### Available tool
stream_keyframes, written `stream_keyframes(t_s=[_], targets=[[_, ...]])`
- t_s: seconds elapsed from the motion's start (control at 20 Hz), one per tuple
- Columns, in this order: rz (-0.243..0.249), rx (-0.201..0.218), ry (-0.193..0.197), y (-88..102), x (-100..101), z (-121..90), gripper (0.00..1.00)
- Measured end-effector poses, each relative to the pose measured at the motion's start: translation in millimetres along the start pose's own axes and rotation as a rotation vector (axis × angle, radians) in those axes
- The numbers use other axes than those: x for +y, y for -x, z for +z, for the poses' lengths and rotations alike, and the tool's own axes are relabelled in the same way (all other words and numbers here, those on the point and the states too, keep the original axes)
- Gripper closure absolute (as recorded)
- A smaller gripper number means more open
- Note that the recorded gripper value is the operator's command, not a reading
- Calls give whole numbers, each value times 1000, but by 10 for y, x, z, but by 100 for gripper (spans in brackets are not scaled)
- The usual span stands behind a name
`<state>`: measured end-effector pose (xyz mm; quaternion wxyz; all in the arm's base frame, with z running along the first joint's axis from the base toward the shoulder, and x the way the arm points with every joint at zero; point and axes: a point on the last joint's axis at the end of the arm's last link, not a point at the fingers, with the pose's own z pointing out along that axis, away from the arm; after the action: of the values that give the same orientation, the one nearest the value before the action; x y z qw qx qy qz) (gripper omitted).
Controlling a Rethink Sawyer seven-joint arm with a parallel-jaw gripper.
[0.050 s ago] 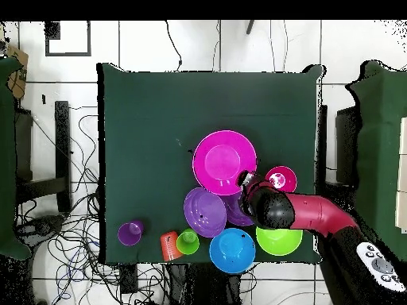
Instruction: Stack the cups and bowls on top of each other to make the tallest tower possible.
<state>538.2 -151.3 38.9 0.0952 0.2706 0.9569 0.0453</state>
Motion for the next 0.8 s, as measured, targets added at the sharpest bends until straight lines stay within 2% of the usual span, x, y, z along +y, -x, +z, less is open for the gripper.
stream_keyframes(t_s=[0.8], targets=[[-33,-24,-57,55,37,14,100]])
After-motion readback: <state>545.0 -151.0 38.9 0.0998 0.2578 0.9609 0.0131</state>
